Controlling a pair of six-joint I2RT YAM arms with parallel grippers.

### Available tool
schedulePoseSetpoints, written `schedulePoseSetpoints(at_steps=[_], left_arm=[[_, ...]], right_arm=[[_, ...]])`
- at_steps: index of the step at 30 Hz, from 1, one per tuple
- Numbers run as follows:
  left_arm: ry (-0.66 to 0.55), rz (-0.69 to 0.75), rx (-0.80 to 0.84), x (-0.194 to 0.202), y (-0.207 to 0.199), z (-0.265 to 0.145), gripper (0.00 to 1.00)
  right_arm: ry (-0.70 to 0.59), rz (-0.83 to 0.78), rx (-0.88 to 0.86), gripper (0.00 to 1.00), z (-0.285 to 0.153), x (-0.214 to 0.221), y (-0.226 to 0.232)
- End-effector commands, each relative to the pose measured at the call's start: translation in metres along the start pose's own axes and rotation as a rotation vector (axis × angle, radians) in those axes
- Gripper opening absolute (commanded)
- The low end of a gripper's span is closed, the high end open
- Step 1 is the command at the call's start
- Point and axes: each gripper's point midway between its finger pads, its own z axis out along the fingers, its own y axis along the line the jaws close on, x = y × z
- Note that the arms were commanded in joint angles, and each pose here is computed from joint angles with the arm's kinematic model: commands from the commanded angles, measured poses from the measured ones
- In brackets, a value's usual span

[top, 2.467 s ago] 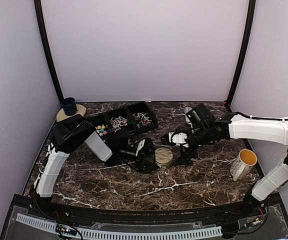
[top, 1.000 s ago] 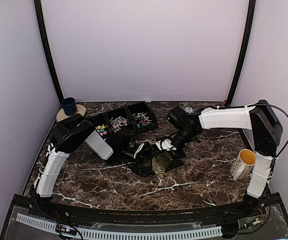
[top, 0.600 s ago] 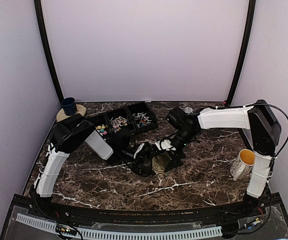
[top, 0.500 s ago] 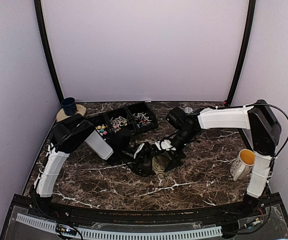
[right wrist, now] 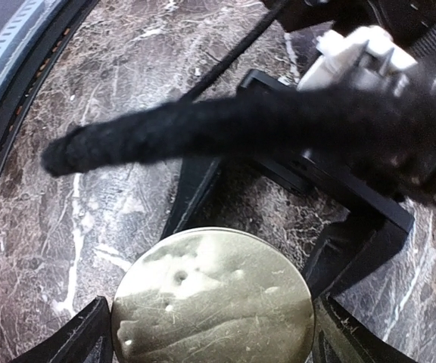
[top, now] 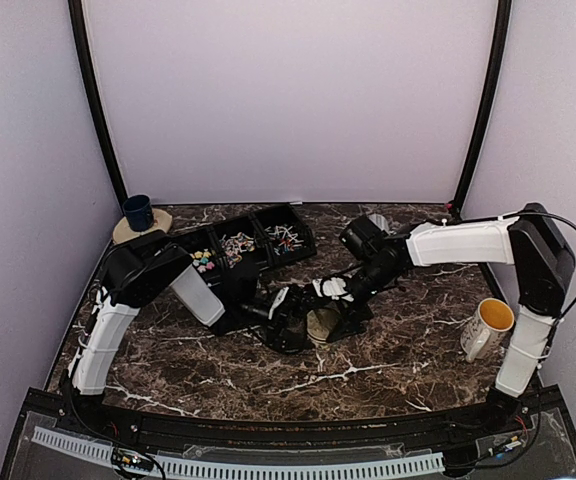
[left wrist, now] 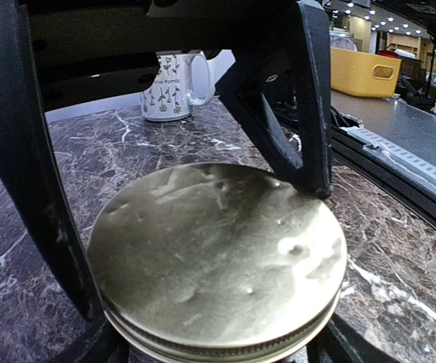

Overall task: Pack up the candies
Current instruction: Screw the bottle lid onto the packing bottle.

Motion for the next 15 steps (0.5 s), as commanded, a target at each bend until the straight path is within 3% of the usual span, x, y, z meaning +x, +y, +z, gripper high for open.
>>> schedulePoseSetpoints(at_steps=[1, 11, 15], left_arm=[[0.14, -0.339, -0.202, 0.069, 0.002, -0.01, 0.78], [0.133, -0.399, -0.574, 0.065, 0.04, -0.041, 0.77], [0.202, -0.403, -0.684, 0.072, 0.048, -0.042, 0.77]], right_arm=[[-0.005, 0.121, 0.092, 0.82, 0.012, 0.006, -0.005], [-0.046, 0.404, 0.337, 0.82, 0.013, 0.011, -0.038], [-0.078, 0.381, 0.361, 0.82, 0.019, 0.003, -0.046]])
